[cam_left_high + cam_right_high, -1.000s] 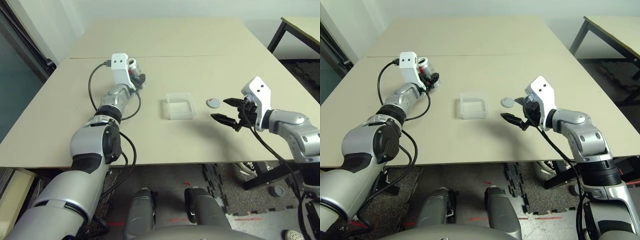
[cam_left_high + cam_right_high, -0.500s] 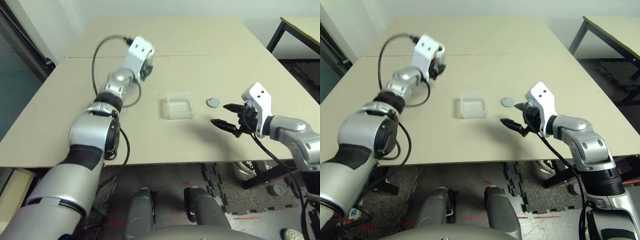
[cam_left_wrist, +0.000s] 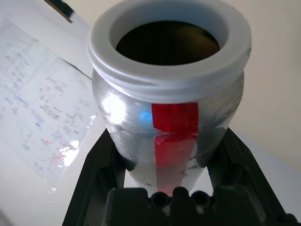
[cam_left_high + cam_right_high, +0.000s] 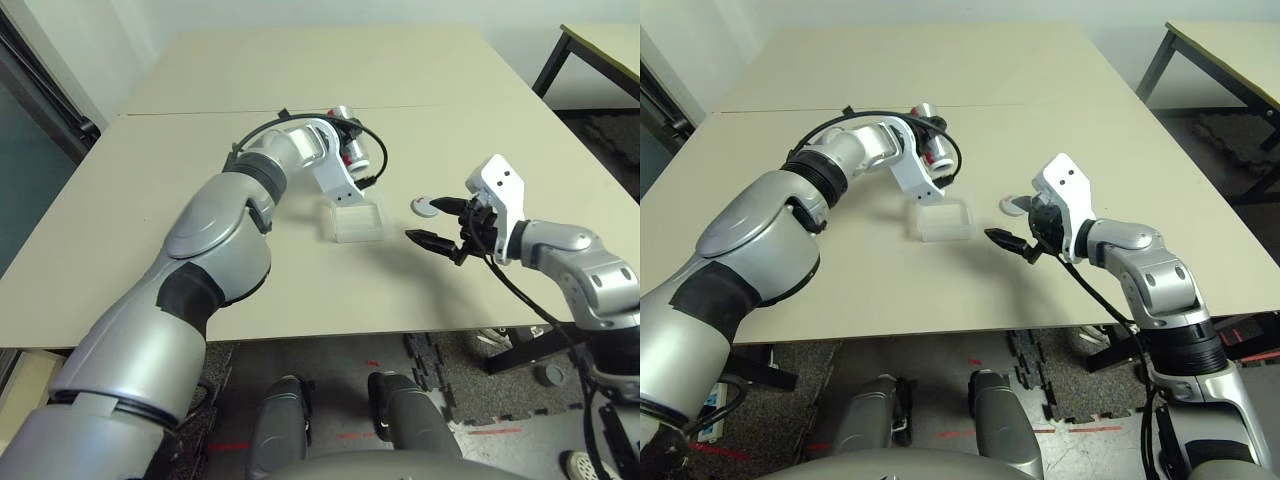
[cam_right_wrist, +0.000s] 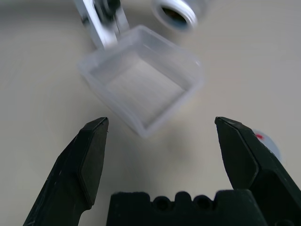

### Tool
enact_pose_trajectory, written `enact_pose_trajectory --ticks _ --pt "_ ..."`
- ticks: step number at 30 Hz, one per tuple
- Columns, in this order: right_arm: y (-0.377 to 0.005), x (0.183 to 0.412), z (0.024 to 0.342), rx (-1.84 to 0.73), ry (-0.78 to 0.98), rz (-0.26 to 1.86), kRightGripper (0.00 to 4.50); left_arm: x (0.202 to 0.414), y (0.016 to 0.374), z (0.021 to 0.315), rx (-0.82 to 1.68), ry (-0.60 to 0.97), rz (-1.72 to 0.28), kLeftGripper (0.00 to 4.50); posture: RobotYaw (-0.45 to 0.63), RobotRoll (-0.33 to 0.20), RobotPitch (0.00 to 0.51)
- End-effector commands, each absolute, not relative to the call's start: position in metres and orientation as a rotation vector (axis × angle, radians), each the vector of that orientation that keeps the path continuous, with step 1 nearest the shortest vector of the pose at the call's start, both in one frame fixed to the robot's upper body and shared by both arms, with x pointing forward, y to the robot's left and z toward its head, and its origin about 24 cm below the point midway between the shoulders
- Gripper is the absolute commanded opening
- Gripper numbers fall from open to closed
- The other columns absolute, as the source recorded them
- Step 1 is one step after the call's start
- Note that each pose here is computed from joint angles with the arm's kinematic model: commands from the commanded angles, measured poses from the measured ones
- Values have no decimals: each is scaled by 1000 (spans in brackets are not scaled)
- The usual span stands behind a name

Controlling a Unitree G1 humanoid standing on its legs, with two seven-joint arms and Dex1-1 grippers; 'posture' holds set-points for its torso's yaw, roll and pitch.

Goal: Pour the medicine from the bottle into the box.

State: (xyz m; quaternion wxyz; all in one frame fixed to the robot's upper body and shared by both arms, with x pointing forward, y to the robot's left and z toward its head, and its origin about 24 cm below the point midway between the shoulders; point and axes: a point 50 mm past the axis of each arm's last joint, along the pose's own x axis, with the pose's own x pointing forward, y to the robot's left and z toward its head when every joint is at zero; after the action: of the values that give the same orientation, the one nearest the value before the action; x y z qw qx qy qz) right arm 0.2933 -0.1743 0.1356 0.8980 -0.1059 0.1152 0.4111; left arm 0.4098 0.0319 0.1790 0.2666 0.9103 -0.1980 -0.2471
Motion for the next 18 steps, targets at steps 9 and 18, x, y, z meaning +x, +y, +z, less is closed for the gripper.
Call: enact_pose_trajectory --ticks 9,18 --pt "-175 297 136 -234 240 846 4500 413 44 180 2462 -493 -647 2544 -155 0 66" --pt "-174 301 136 -237 252 868 4500 413 46 174 2551 -544 -656 2544 -121 0 70"
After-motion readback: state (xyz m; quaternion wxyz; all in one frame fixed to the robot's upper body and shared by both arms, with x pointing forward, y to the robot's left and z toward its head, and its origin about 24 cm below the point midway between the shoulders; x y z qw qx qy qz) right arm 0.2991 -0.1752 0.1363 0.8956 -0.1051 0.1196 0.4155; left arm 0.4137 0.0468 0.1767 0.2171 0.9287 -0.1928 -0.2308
